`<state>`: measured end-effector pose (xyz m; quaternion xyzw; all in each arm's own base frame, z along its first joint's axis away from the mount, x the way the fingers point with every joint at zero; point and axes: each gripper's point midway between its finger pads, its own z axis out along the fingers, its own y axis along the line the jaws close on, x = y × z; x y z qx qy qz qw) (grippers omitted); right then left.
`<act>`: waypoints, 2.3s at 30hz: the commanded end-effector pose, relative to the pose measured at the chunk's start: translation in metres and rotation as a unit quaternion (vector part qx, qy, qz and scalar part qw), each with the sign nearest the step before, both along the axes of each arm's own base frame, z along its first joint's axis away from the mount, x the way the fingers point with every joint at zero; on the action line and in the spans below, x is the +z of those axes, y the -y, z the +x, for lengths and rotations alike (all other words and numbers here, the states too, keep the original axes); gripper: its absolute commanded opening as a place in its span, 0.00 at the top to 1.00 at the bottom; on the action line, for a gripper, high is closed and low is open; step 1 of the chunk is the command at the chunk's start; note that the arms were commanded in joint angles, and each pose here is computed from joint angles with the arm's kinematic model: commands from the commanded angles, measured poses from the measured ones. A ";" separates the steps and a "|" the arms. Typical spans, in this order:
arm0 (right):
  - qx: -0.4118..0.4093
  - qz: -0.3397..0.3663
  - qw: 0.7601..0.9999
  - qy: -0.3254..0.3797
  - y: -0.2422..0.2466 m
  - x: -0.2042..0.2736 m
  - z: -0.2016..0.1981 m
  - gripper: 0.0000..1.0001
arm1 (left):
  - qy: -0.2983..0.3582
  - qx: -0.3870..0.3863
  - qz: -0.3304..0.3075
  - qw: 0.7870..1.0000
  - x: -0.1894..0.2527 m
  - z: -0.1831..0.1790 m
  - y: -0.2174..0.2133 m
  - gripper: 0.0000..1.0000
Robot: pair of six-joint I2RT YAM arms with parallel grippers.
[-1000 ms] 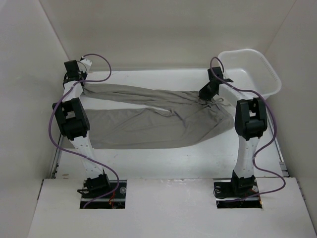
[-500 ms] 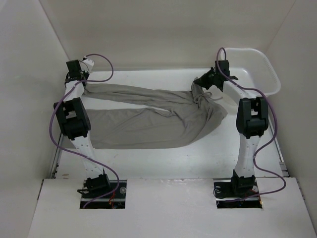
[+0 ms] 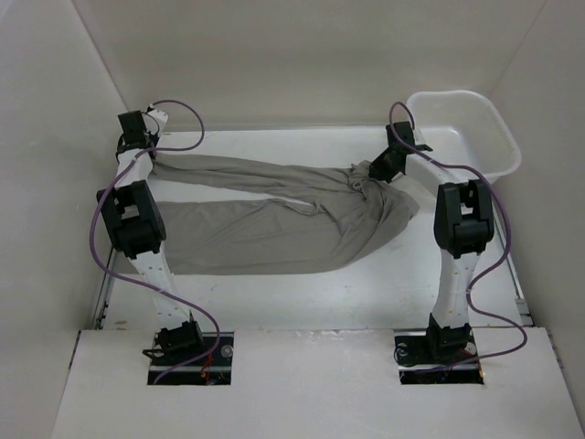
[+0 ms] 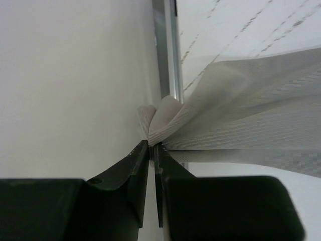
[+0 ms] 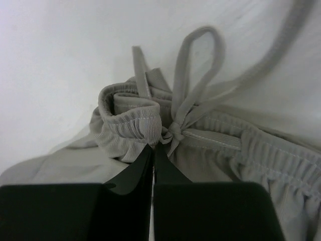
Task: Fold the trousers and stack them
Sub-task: Fold the trousers
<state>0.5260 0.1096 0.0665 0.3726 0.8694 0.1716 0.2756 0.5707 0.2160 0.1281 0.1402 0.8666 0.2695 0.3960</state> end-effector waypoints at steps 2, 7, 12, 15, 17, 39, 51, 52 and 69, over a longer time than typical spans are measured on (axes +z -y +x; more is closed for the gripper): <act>-0.084 -0.133 0.984 0.079 0.048 0.082 0.011 0.77 | 0.048 0.037 0.032 0.998 0.047 0.002 -0.026 0.91; 0.009 -0.108 0.987 0.116 0.013 0.093 0.030 0.35 | 0.047 0.034 0.034 0.998 0.047 0.004 -0.024 0.91; 0.071 -0.151 0.977 0.130 -0.013 0.099 0.015 0.16 | 0.047 0.035 0.035 0.998 0.047 0.005 -0.025 0.91; 0.069 -0.136 0.984 0.089 -0.010 0.073 -0.001 0.16 | 0.045 0.033 0.034 0.998 0.046 0.004 -0.024 0.91; 0.064 -0.081 0.993 0.065 -0.005 0.053 -0.007 0.20 | 0.046 0.033 0.032 0.998 0.046 0.003 -0.024 0.91; 0.115 -0.030 0.974 0.195 -0.008 0.125 0.022 0.25 | 0.052 0.028 0.038 0.998 0.060 -0.004 -0.017 0.91; -0.099 -0.202 0.973 0.060 0.049 0.075 -0.112 0.34 | 0.048 0.023 0.032 0.998 0.055 -0.005 -0.009 0.91; -0.124 -0.217 0.968 0.037 0.061 0.066 -0.126 0.33 | 0.048 0.023 0.032 0.998 0.055 -0.005 -0.009 0.91; -0.112 -0.224 0.960 -0.124 0.086 -0.024 -0.147 0.31 | 0.049 0.023 0.037 0.998 0.059 -0.006 -0.011 0.90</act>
